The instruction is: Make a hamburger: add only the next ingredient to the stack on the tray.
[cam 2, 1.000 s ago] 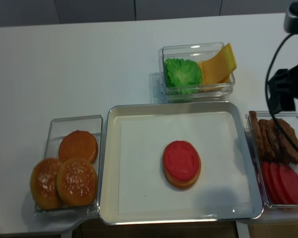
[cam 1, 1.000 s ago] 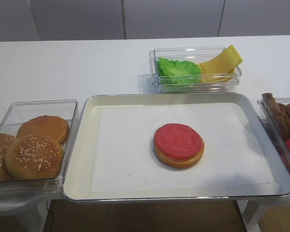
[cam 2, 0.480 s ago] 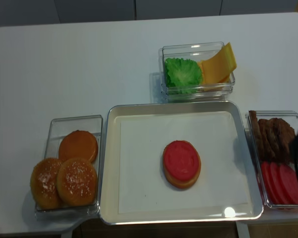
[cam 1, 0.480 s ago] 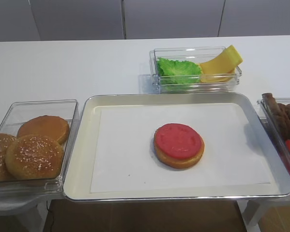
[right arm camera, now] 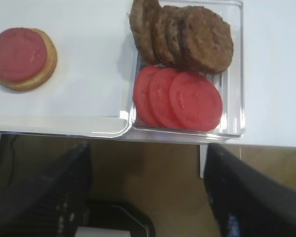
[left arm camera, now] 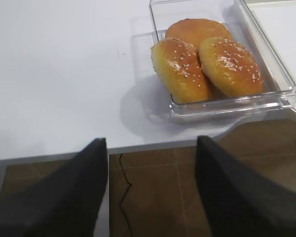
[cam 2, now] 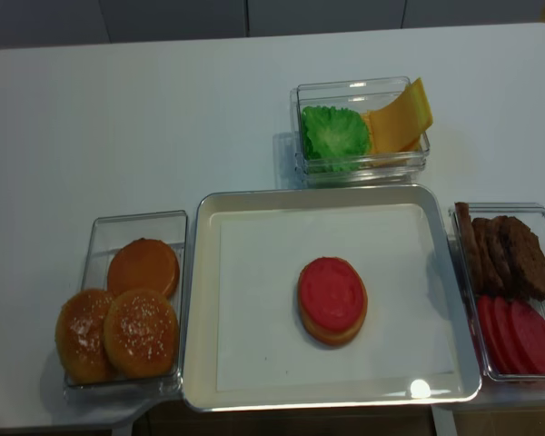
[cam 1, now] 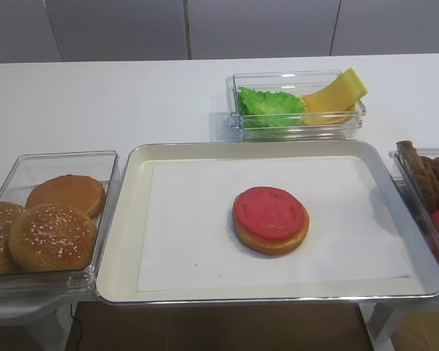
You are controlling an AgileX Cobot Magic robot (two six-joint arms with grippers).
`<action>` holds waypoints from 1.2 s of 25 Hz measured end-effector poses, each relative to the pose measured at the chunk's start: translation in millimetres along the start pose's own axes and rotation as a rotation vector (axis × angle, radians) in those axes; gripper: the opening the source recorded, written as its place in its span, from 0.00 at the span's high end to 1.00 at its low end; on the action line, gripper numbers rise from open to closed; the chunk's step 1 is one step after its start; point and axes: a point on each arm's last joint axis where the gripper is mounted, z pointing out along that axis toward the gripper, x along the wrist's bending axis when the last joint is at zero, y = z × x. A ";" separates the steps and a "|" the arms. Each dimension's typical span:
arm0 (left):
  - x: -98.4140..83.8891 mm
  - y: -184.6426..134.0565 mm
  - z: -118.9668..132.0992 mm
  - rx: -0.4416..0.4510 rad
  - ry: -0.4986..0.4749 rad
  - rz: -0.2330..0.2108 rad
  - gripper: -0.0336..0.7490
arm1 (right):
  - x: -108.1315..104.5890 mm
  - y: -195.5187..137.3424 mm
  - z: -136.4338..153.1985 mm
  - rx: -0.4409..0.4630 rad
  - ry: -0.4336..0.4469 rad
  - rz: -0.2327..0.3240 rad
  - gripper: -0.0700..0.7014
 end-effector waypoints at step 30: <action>-0.1 0.0 0.0 0.000 -0.002 -0.001 0.42 | -4.1 -99.3 4.3 -0.311 0.003 -0.069 0.27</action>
